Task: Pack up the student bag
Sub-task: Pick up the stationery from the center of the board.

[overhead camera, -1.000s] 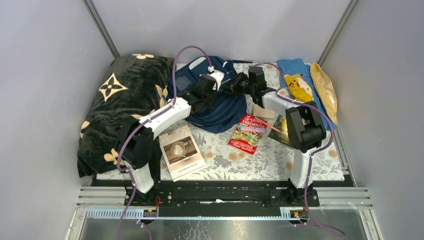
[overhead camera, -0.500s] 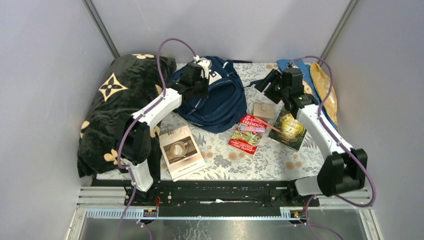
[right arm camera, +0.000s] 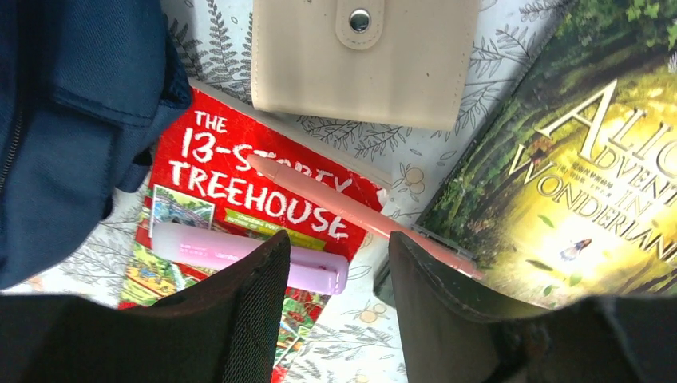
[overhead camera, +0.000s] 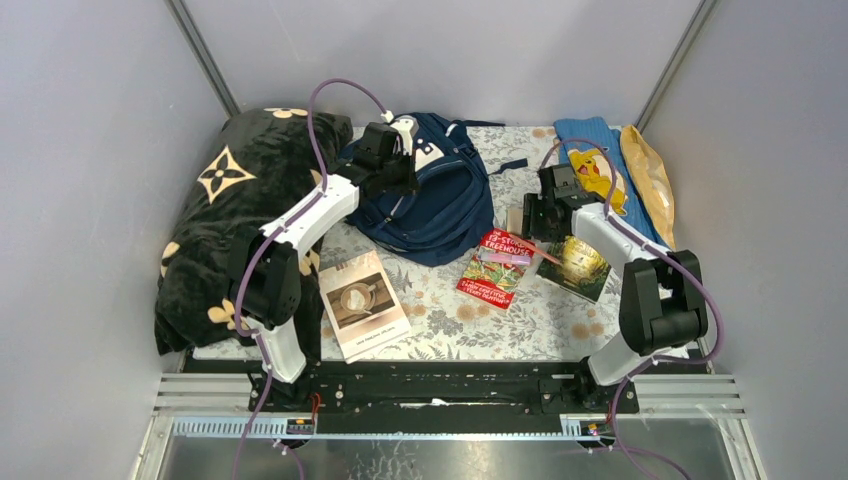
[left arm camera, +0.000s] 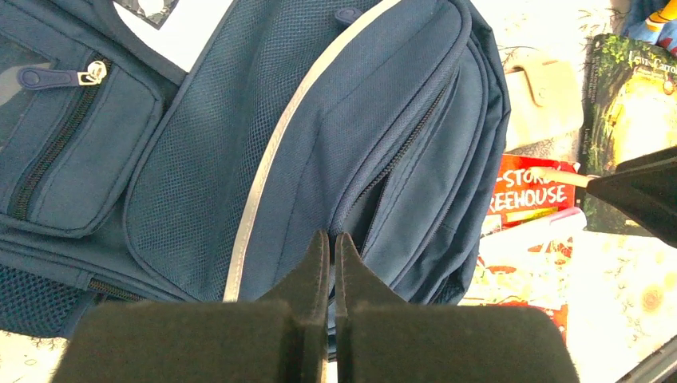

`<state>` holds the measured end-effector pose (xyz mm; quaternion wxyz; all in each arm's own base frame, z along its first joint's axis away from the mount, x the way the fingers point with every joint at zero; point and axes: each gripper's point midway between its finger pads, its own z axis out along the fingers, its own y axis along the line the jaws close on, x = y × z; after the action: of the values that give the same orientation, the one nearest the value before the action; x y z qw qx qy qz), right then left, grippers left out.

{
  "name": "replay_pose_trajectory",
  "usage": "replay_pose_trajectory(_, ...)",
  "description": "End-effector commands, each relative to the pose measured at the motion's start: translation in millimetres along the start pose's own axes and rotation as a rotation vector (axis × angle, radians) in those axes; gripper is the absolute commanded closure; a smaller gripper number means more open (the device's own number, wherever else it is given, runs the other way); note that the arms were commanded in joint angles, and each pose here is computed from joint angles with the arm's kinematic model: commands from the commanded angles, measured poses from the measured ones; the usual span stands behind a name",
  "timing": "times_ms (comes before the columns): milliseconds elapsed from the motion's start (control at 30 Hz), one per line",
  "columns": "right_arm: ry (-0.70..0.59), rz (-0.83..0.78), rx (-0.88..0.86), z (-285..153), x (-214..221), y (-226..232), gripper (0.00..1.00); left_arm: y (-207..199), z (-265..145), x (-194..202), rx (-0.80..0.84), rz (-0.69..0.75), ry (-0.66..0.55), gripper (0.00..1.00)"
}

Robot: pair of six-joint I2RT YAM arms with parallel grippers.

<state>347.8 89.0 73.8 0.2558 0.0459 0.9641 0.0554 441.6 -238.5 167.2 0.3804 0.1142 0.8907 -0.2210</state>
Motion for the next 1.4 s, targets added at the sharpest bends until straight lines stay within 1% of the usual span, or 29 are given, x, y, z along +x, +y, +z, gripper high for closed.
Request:
replay_pose_trajectory(0, 0.028, -0.179, -0.018, 6.5, -11.9, 3.0, 0.44, -6.3, -0.3, -12.9, 0.041, -0.020, -0.029, 1.00)
replay_pose_trajectory(100, 0.103, -0.217, -0.026, 18.4, -4.8, 3.7, 0.44, -7.7, 1.9, -9.6, 0.053, -0.024, -0.018, 1.00)
replay_pose_trajectory(167, 0.138, -0.225, -0.059, 26.9, 2.4, 8.3, 0.44, -8.4, 2.8, -7.9, 0.059, -0.023, -0.013, 1.00)
replay_pose_trajectory(233, 0.163, -0.234, -0.056, 35.3, 7.7, 6.5, 0.44, -8.7, 2.6, -7.4, 0.062, -0.022, -0.012, 1.00)
replay_pose_trajectory(333, 0.187, -0.236, -0.027, 45.5, 13.8, 0.8, 0.46, -8.5, 2.5, -6.9, 0.062, -0.017, -0.010, 1.00)
replay_pose_trajectory(433, 0.190, -0.228, -0.007, 47.7, 15.5, -2.6, 0.52, -7.4, 2.0, -5.7, 0.056, -0.016, -0.007, 1.00)
replay_pose_trajectory(467, 0.188, -0.226, -0.004, 46.9, 15.4, -3.3, 0.55, -7.4, 1.8, -5.1, 0.056, -0.016, -0.006, 1.00)
replay_pose_trajectory(500, 0.186, -0.223, -0.003, 46.1, 15.4, -3.2, 0.60, -7.0, 2.1, -4.3, 0.055, -0.017, -0.005, 1.00)
replay_pose_trajectory(633, 0.192, -0.204, 0.001, 44.7, 17.3, -3.2, 0.82, -7.4, 2.7, -1.2, 0.059, -0.025, 0.003, 1.00)
replay_pose_trajectory(733, 0.181, -0.192, 0.049, 43.6, 15.1, -10.9, 0.92, -7.3, 2.9, 1.3, 0.061, -0.028, 0.009, 1.00)
replay_pose_trajectory(833, 0.152, -0.164, 0.094, 37.5, 8.7, -16.2, 1.00, -7.2, 2.7, 2.2, 0.061, -0.028, 0.011, 1.00)
replay_pose_trajectory(967, 0.076, -0.124, 0.094, 14.9, -6.4, -13.5, 1.00, -8.0, 1.5, 2.4, 0.064, -0.026, 0.015, 1.00)
replay_pose_trajectory(1133, -0.066, -0.051, 0.038, -25.9, -36.6, 0.5, 1.00, -9.8, 0.1, -0.7, 0.069, -0.028, 0.010, 1.00)
replay_pose_trajectory(1200, -0.093, -0.012, -0.029, -36.0, -45.3, 14.7, 1.00, -3.2, 4.2, -0.5, 0.033, -0.036, 0.014, 1.00)
replay_pose_trajectory(1267, -0.075, 0.038, -0.137, -43.3, -52.1, 38.5, 1.00, 3.2, 9.8, 1.7, 0.008, -0.045, 0.050, 1.00)
replay_pose_trajectory(1367, -0.050, 0.177, -0.335, -52.7, -63.8, 87.9, 1.00, -2.3, 13.1, 0.7, 0.050, -0.069, 0.073, 1.00)
